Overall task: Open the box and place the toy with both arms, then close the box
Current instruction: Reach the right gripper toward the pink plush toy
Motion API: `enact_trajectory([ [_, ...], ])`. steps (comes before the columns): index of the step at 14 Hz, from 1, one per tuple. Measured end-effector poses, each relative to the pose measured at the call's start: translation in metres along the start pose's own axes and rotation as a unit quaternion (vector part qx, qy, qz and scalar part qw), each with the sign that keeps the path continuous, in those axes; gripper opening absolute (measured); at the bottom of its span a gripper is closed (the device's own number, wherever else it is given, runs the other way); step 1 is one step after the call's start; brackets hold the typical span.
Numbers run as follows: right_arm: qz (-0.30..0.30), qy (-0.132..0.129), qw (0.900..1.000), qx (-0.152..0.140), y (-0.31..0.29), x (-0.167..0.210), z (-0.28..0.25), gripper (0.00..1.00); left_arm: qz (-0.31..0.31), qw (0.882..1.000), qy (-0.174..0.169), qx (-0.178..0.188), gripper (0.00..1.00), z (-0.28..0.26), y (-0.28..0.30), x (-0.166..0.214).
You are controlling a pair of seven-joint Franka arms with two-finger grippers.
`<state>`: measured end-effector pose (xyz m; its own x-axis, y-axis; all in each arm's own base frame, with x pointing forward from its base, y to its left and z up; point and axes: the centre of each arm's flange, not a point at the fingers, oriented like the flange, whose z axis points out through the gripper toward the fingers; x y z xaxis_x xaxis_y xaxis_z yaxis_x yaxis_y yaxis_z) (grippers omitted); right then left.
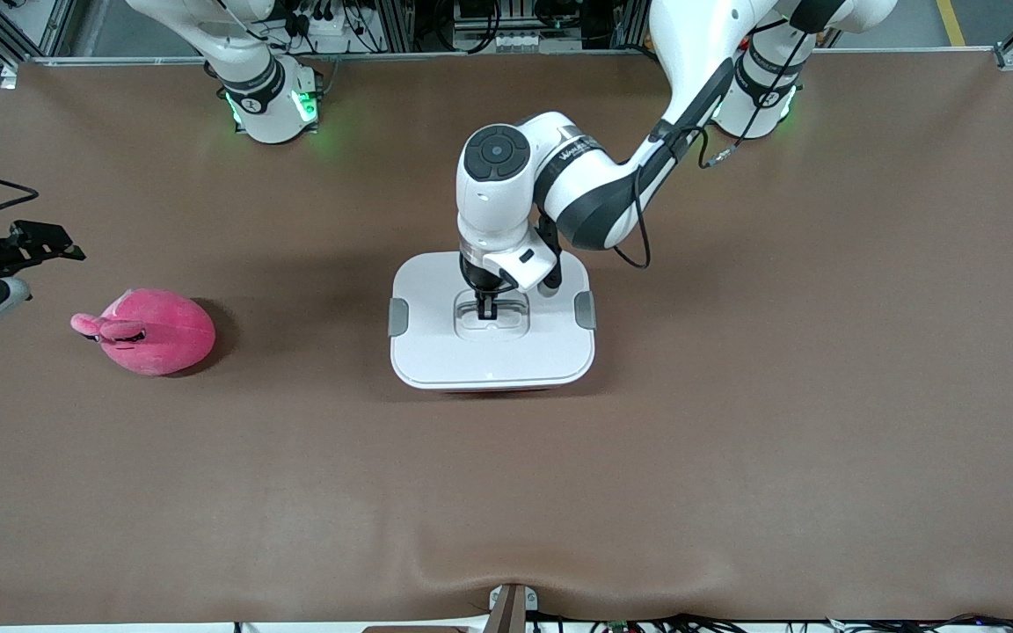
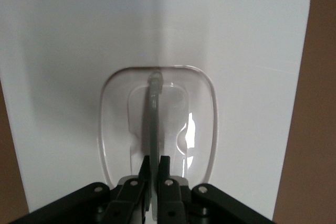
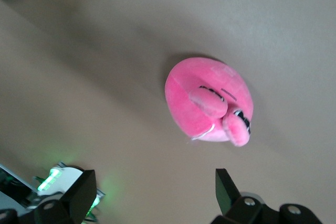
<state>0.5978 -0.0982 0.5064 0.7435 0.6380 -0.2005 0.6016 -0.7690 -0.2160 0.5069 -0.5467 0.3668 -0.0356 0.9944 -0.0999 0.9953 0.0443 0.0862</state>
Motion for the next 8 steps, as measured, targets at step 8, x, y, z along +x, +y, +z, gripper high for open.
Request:
enact_trajectory([
  [8, -0.134, -0.019, 0.99, -0.024, 0.028, 0.019, 0.034, 1.0, 0.0, 1.0, -0.005, -0.007, 0.07, -0.013, 0.003, 0.0],
])
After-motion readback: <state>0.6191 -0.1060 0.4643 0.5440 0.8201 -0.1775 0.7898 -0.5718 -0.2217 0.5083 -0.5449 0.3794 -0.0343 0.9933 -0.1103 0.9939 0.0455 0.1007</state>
